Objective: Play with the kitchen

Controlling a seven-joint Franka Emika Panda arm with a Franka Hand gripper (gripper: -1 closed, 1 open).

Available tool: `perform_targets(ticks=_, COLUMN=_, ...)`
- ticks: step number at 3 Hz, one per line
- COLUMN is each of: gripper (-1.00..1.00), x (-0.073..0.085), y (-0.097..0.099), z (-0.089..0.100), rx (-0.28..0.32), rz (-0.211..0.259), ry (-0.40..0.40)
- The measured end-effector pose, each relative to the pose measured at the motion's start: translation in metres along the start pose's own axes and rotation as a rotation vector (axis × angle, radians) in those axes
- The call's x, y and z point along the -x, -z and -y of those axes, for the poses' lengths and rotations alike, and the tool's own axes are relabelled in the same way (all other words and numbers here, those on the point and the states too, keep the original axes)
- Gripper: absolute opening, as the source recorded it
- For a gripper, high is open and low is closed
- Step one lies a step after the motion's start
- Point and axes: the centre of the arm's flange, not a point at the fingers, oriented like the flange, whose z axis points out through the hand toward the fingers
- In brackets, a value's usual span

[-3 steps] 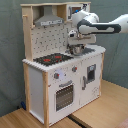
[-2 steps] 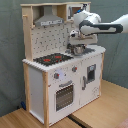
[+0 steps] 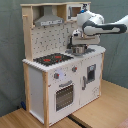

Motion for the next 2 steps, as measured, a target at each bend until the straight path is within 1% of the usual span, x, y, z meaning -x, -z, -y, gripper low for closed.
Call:
perform_targets(ticks=1, gripper=-1.0, x=0.011, y=-0.005, z=0.0, rx=0.023, rz=-0.018, ry=-0.01)
perform_targets(ticks=2, gripper=-1.0, x=0.026, y=-0.014, z=-0.01, rx=0.056, rz=-0.043, ry=-0.021)
